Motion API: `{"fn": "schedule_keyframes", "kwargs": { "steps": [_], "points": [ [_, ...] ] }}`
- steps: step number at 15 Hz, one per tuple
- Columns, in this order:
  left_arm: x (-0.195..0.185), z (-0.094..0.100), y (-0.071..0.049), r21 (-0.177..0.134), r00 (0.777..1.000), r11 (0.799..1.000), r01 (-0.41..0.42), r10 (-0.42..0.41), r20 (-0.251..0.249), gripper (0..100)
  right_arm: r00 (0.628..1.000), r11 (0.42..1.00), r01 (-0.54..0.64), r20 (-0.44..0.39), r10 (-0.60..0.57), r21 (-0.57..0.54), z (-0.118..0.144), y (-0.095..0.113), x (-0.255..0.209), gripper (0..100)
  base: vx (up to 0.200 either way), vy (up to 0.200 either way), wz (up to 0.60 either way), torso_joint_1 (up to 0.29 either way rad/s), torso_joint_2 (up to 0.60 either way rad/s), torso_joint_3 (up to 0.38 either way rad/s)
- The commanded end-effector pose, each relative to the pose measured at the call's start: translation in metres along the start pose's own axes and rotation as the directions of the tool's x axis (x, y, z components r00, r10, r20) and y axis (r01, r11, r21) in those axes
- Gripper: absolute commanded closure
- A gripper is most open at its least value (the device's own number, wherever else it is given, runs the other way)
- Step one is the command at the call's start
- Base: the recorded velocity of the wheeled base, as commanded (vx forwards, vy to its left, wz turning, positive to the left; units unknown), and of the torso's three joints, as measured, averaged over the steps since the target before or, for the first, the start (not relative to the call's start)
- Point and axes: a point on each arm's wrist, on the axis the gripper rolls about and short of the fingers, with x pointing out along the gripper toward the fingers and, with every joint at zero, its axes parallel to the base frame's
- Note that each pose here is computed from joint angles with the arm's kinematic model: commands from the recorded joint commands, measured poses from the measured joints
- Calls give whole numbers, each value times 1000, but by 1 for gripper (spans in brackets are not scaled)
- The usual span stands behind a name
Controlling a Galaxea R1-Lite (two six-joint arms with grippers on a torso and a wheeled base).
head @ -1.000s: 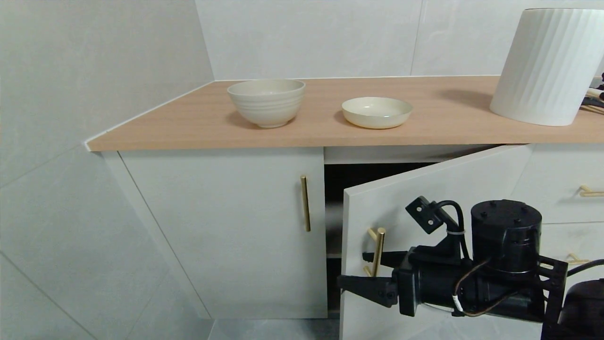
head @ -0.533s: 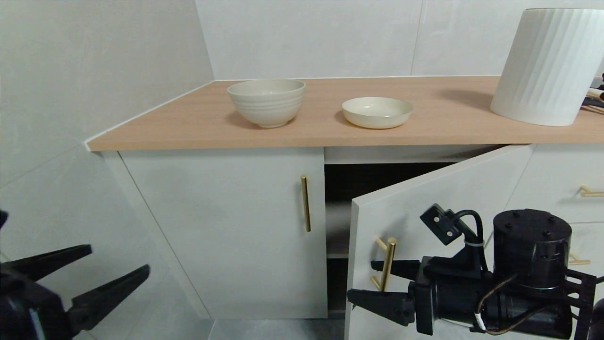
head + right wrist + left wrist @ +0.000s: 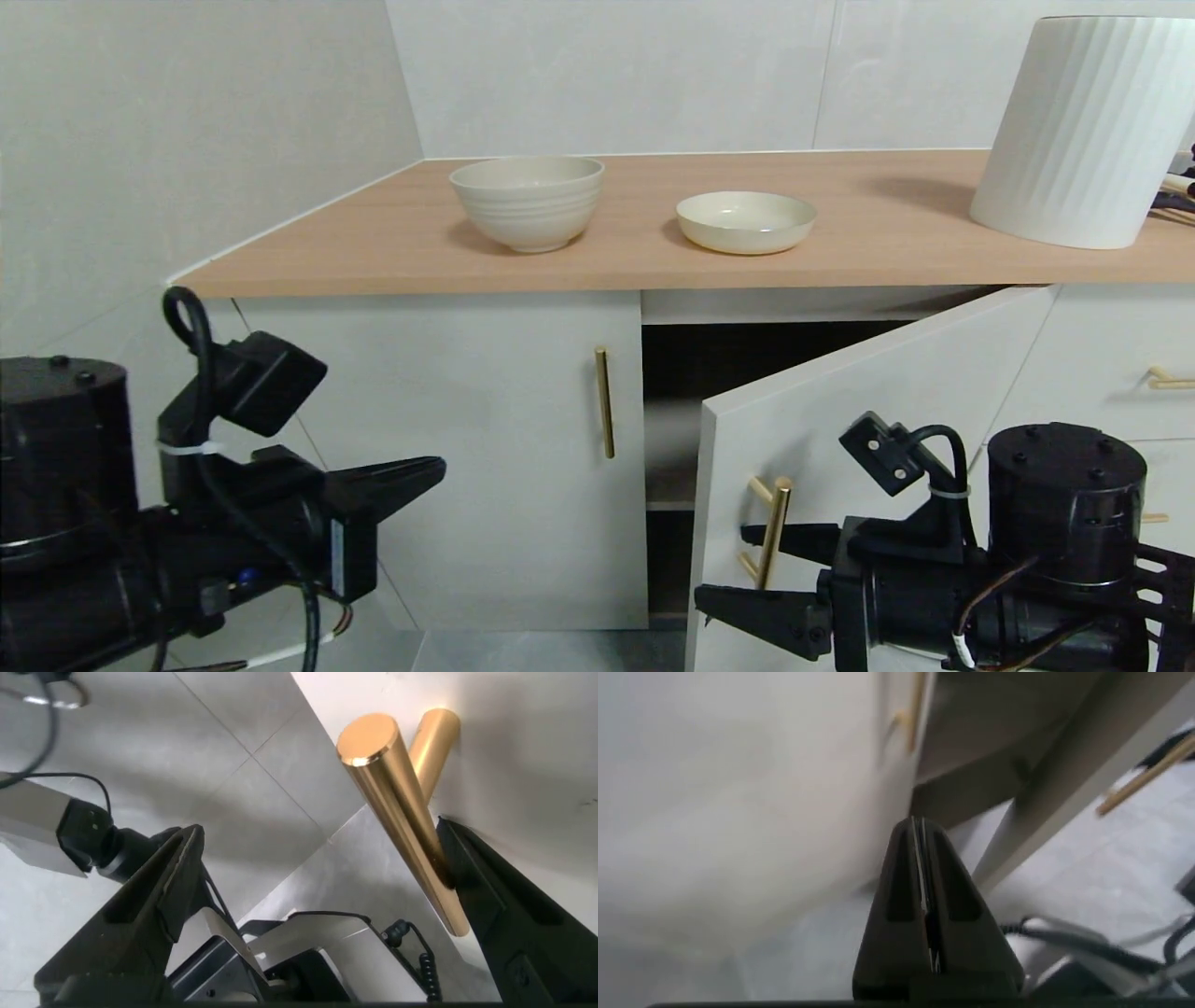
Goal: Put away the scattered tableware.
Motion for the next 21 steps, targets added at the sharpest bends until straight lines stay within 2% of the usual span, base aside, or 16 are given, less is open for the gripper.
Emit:
{"fn": "schedule_keyframes", "kwargs": {
  "steps": [1,5,6,8,10,12,13,14,15,18,19,21],
  "points": [
    [63,-9,-13,1,997,997,76,-76,-10,100,1000,1000,-1,11,1,-4,2,2,-2,0,0,0,0,0,0,0],
    [138,-29,-25,14,989,990,137,-138,57,100,1000,1000,4,16,-4,-30,2,2,-3,0,0,0,0,0,0,0],
    [156,-35,-25,-1,989,990,139,-139,51,100,1000,999,11,16,-10,-44,2,0,-3,0,0,0,0,0,0,0],
    [170,-52,-28,-10,990,990,141,-141,6,100,1000,999,11,16,-10,-44,2,0,-3,0,0,0,0,0,0,0],
    [168,-43,-34,-34,984,984,174,-172,35,100,1000,999,12,13,-11,-43,2,0,-3,0,0,0,0,0,0,0],
    [170,-30,-44,-40,973,974,222,-219,79,100,1000,999,11,15,-11,-42,2,0,-3,0,0,0,0,0,0,0],
    [170,-30,-44,-40,973,974,222,-219,79,100,1000,999,11,15,-11,-42,2,0,-3,0,0,0,0,0,0,0],
    [176,-23,-53,-32,962,964,266,-263,75,100,1000,999,13,11,-12,-40,1,0,-3,0,0,0,0,0,0,0],
    [175,-24,-60,-28,955,956,293,-290,62,100,1000,999,14,7,-14,-38,1,-1,-2,0,0,0,0,0,0,0],
    [174,-27,-74,-61,942,941,333,-330,56,100,1000,999,24,1,-24,-32,-1,-4,-2,0,0,0,0,0,0,0],
    [175,-28,-79,-60,938,937,344,-342,51,100,1000,999,25,-2,-25,-31,-2,-4,-3,0,0,0,0,0,0,0],
    [176,-28,-81,-70,936,934,351,-348,53,100,1000,999,30,2,-30,-31,-1,-4,-3,0,0,0,0,0,0,0]
  ]
}}
